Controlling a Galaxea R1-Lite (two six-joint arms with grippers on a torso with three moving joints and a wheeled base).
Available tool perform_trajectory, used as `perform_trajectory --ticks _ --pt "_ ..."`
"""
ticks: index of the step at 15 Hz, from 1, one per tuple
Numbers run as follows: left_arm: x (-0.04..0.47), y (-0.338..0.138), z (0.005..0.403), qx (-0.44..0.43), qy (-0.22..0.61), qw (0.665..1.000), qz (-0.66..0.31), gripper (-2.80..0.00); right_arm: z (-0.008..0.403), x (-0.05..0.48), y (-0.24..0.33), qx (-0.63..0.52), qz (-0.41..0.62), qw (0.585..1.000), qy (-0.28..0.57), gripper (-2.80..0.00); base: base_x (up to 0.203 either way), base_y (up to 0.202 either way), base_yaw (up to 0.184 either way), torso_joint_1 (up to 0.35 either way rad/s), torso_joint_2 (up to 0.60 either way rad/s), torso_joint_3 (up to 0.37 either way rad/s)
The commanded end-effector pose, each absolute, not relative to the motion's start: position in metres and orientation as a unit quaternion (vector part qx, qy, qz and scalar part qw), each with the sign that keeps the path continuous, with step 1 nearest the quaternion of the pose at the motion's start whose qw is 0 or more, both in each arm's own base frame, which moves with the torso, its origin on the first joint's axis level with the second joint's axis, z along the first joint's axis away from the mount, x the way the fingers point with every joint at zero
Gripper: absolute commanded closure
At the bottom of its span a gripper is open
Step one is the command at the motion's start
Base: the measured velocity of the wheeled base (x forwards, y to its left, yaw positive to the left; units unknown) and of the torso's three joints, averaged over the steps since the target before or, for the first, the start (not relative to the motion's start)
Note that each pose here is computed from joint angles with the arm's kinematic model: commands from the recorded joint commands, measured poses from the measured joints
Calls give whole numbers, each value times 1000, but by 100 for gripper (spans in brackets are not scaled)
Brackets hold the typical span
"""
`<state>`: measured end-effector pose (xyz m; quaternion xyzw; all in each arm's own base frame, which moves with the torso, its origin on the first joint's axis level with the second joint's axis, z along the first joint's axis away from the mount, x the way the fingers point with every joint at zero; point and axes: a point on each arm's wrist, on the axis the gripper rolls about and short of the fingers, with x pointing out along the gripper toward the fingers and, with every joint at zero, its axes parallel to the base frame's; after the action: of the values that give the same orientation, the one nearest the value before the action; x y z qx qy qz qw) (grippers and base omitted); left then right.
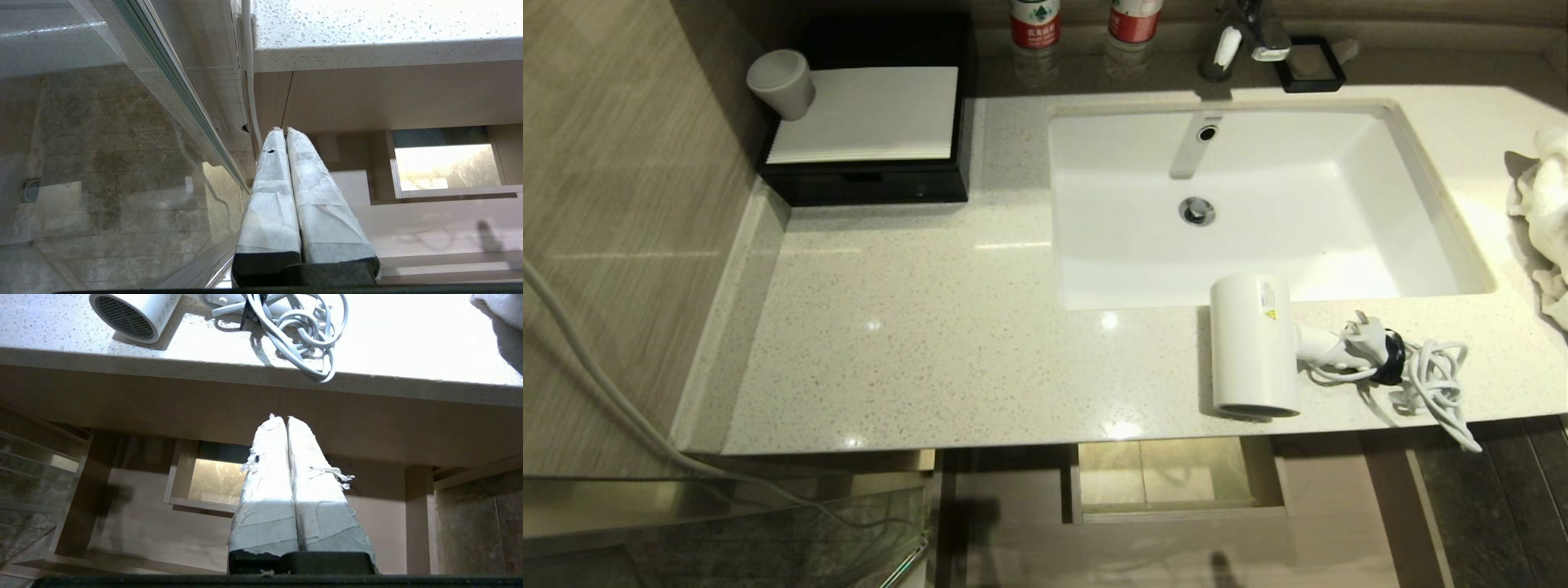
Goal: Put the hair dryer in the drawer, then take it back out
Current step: Pick up the hairdryer
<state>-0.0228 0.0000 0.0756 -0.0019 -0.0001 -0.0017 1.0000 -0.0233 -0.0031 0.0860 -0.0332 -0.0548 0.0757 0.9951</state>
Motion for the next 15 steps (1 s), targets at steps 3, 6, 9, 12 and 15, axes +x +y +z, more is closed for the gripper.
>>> perform_trajectory --ticks 3,6,9,12,15 --pt "-23 0 76 -2 -1 1000 -2 0 74 -23 -3 -33 76 995 -55 0 0 0 0 298 -346 -34" --pt "-23 0 76 -2 -1 1000 -2 0 74 -23 -3 -33 76 995 -55 0 0 0 0 426 -553 -130" --pt "-23 0 75 -2 0 1000 -1 0 74 -23 -3 -31 77 995 -55 0 0 0 0 129 -165 -60" --pt "-23 0 76 -2 -1 1000 -2 0 74 -23 -3 -35 80 995 -57 0 0 0 0 0 0 0" --pt "-23 0 75 -2 0 1000 -2 0 74 -23 -3 -42 79 994 -56 0 0 0 0 0 0 0"
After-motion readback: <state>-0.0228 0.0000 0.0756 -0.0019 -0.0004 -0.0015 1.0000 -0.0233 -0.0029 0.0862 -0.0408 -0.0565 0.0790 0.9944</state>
